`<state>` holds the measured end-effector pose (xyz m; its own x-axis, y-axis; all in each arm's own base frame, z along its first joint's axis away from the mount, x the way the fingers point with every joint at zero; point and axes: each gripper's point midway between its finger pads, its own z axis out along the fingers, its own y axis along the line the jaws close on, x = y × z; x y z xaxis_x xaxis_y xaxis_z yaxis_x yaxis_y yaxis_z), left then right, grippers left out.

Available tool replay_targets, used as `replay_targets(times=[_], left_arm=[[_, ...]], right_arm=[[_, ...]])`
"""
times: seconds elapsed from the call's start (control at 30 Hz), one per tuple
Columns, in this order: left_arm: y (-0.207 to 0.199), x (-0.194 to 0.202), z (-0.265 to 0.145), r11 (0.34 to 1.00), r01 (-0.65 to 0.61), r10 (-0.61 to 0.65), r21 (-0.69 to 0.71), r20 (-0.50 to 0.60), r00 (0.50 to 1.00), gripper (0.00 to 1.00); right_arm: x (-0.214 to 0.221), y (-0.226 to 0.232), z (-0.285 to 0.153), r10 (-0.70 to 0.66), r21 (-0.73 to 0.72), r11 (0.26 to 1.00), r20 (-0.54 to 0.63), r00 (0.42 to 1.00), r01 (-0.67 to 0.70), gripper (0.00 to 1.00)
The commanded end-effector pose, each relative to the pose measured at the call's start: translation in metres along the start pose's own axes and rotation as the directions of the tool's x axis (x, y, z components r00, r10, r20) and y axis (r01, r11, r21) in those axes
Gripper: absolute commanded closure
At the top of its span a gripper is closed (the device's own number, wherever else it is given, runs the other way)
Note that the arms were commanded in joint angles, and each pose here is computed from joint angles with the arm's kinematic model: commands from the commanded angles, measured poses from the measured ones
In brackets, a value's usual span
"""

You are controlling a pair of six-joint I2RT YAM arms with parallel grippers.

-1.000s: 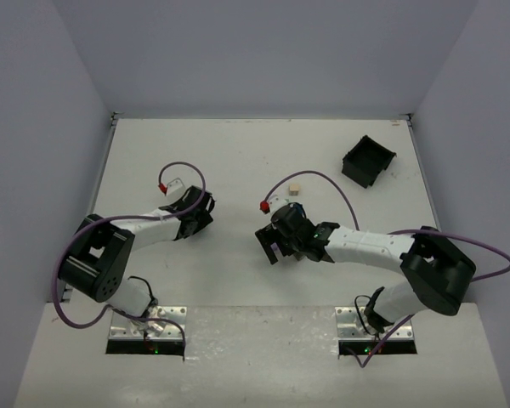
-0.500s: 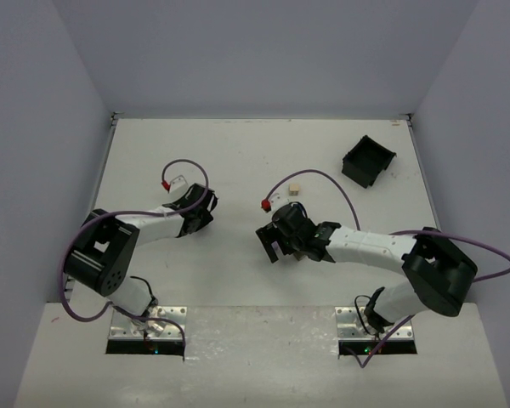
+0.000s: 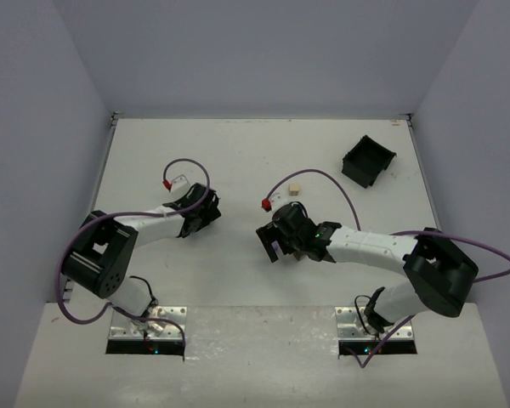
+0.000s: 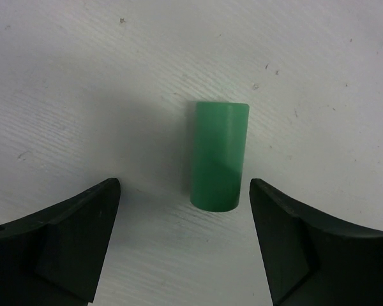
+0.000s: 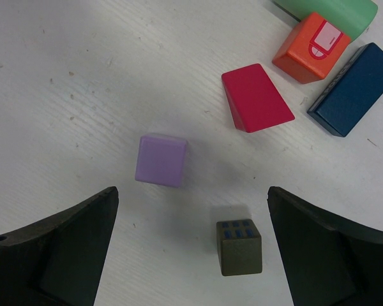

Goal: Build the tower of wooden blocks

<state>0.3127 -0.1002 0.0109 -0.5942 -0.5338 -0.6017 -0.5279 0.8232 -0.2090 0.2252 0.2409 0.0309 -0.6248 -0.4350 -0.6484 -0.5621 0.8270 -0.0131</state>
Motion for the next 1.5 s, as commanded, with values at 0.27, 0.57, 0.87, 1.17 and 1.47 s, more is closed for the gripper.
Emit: replay_targets(times=[0.27,0.57,0.87,1.17,1.47], left_arm=[[-0.022,-0.008,-0.006,0.998,-0.024,0.024,0.059,0.007,1.0,0.19],[-0.028,-0.008,-0.003,0.998,-0.039,0.039,0.058,0.004,0.999,0.2],[-0.028,-0.008,-0.001,0.998,-0.049,0.049,0.043,0.01,0.999,0.2],[-0.024,-0.011,-0.001,0.999,-0.05,0.049,0.021,0.019,0.999,0.2],[-0.021,-0.01,0.0,0.999,-0.052,0.052,0.006,0.017,0.998,0.19]], right_arm=[[-0.018,0.004,0.0,-0.011,-0.003,1.0,0.048,0.999,0.011,0.01],[-0.018,0.0,0.002,-0.016,0.026,1.0,0.035,0.999,0.015,0.01],[-0.018,0.0,0.001,-0.012,0.025,1.0,0.036,0.999,0.011,0.01],[-0.016,-0.001,0.002,-0.013,0.029,1.0,0.029,0.999,0.012,0.01],[-0.014,-0.001,0.003,-0.013,0.032,0.999,0.024,1.0,0.012,0.01]])
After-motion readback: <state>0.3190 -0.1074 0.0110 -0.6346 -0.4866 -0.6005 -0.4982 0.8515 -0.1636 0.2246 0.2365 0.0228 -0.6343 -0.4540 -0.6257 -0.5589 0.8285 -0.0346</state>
